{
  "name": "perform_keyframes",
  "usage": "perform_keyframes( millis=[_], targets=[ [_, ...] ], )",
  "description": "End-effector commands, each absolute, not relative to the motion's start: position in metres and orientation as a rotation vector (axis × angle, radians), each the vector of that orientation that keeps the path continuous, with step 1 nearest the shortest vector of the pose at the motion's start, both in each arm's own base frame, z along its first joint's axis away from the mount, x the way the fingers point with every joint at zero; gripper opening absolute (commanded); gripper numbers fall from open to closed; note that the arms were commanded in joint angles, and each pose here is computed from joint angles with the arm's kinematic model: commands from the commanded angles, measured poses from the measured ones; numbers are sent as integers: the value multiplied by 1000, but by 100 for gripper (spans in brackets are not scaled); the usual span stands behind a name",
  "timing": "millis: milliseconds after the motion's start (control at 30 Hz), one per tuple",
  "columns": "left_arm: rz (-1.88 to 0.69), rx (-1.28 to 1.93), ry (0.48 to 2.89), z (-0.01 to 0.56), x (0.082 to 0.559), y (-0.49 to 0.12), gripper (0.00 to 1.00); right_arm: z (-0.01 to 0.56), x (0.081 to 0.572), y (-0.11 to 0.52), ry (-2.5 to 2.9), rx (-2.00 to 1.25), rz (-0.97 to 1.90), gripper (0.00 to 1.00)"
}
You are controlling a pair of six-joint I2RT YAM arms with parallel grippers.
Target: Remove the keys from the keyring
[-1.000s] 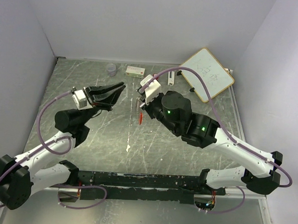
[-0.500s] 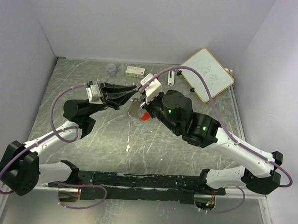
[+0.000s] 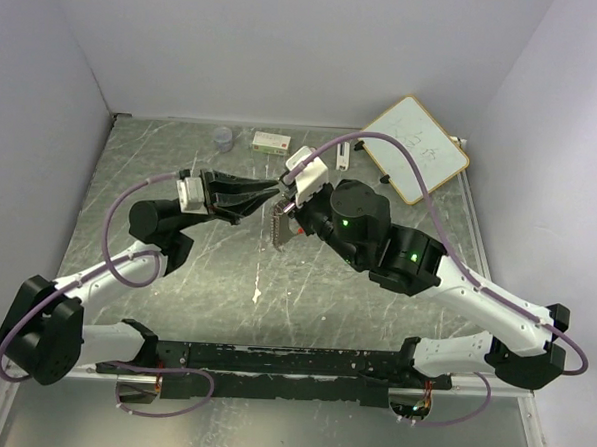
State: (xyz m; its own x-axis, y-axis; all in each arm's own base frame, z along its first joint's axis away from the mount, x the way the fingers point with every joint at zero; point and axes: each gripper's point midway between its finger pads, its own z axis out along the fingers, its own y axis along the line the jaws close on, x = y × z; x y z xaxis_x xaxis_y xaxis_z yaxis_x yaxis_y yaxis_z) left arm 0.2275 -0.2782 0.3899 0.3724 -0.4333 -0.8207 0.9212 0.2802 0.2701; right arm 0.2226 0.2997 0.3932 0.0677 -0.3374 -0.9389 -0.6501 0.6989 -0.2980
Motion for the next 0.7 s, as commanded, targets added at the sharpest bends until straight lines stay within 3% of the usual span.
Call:
perform_keyframes(
  millis=[0, 667],
  targets=[
    [-1032, 895, 667, 387, 224, -283, 28, 419, 220, 291, 1489, -791, 305, 0],
    [-1062, 835, 665, 390, 230, -282, 24, 416, 219, 293, 1487, -802, 310, 0]
  ],
)
